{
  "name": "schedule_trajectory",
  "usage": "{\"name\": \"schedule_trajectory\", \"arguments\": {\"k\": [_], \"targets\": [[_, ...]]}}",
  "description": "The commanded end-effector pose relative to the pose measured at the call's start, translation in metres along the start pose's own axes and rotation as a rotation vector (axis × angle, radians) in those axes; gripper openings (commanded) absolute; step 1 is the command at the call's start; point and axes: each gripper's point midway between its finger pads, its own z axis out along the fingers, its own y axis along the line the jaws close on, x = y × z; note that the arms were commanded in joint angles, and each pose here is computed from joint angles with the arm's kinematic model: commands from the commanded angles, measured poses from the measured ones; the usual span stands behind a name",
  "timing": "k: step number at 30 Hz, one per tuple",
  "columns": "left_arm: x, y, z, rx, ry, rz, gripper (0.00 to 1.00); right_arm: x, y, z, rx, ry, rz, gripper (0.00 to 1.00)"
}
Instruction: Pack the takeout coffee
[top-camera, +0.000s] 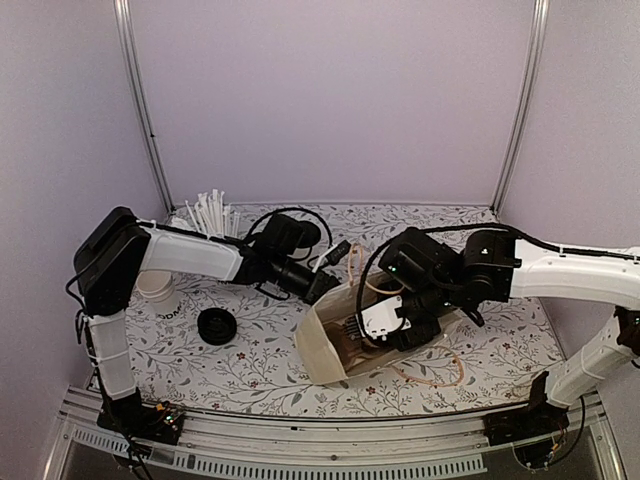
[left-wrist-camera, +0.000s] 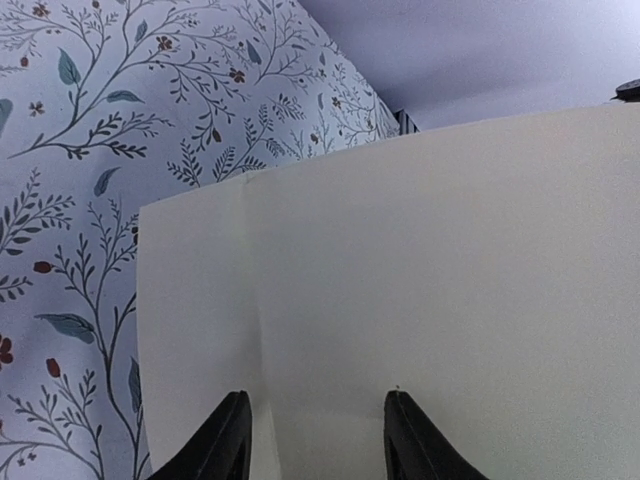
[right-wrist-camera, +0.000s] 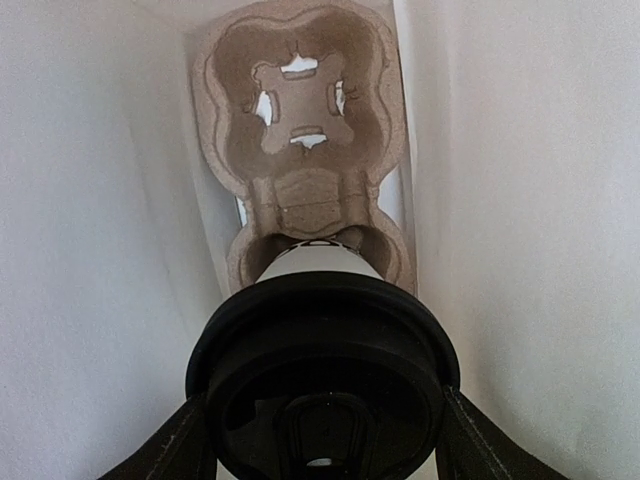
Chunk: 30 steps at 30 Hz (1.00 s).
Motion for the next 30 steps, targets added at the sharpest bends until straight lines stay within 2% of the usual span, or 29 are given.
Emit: {"name": "schedule_trajectory", "arguments": {"k": [1, 19, 30], "targets": [[0.003, 0.000, -0.006, 0.022, -0.014, -0.004, 0.48, 0.000, 0.019, 0.001, -0.167, 0.005, 0.082, 0.36], [0.001, 0.009, -0.038, -0.019, -0.065, -0.027, 0.48, -0.014, 0.041, 0.005, -0.456, 0.024, 0.160, 0.35], [-0.003, 0.006, -0.052, -0.047, -0.087, -0.025, 0.48, -0.008, 0.039, 0.033, -0.501, 0.017, 0.184, 0.35]]}}
